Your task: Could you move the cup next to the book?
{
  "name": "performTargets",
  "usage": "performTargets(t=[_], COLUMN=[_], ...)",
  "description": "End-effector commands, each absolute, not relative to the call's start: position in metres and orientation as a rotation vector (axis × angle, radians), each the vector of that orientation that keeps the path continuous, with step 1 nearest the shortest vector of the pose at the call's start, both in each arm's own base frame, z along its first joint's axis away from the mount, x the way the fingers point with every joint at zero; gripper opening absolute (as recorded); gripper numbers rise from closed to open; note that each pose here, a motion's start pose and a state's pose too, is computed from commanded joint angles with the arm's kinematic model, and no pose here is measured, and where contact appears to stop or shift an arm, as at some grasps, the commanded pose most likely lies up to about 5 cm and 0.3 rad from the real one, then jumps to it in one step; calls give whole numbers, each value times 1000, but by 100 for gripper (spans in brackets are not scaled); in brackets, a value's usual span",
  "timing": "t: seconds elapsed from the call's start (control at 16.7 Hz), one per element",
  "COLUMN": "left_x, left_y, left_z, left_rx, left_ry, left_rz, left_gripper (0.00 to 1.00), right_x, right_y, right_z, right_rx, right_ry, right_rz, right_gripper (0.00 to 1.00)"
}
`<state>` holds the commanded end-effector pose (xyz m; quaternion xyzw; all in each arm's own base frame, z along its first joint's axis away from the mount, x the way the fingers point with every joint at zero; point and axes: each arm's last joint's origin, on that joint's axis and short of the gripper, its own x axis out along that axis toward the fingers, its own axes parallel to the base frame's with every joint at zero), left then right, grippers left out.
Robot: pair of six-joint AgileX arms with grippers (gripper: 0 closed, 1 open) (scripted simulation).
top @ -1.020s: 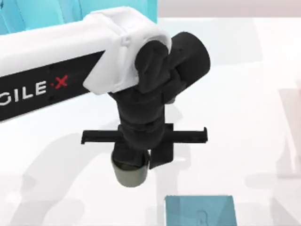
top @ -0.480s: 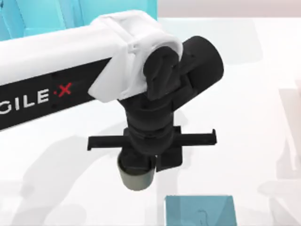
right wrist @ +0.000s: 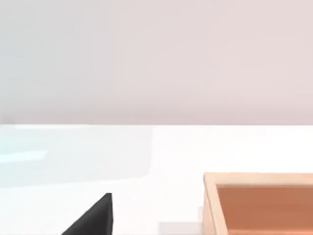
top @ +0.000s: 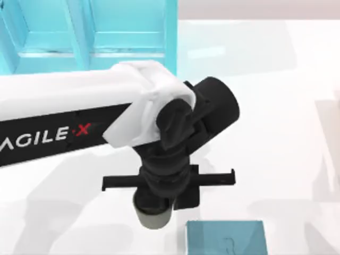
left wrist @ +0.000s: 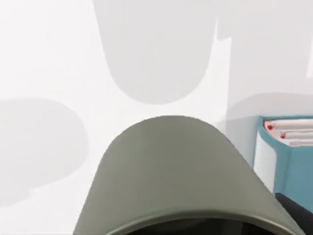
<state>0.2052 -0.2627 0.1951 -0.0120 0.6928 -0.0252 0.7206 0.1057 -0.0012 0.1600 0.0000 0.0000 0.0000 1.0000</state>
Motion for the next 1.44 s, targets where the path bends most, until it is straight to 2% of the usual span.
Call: performTargets(t=[0.3, 1.08, 1.44], left_x=[205, 205, 205], left_y=[-262, -262, -262], left_z=[187, 187, 187], left_rx=[-21, -21, -21], left_ry=[1535, 1535, 1535], left_rz=[-52, -52, -52], left_gripper=[0, 98, 100], right_x=[106, 106, 106], right_y=[-1, -1, -1], right_z=[160, 160, 160], right_rx=[0, 0, 0], right_ry=[0, 0, 0], right_rz=[0, 0, 0], right_gripper=[100, 100, 100])
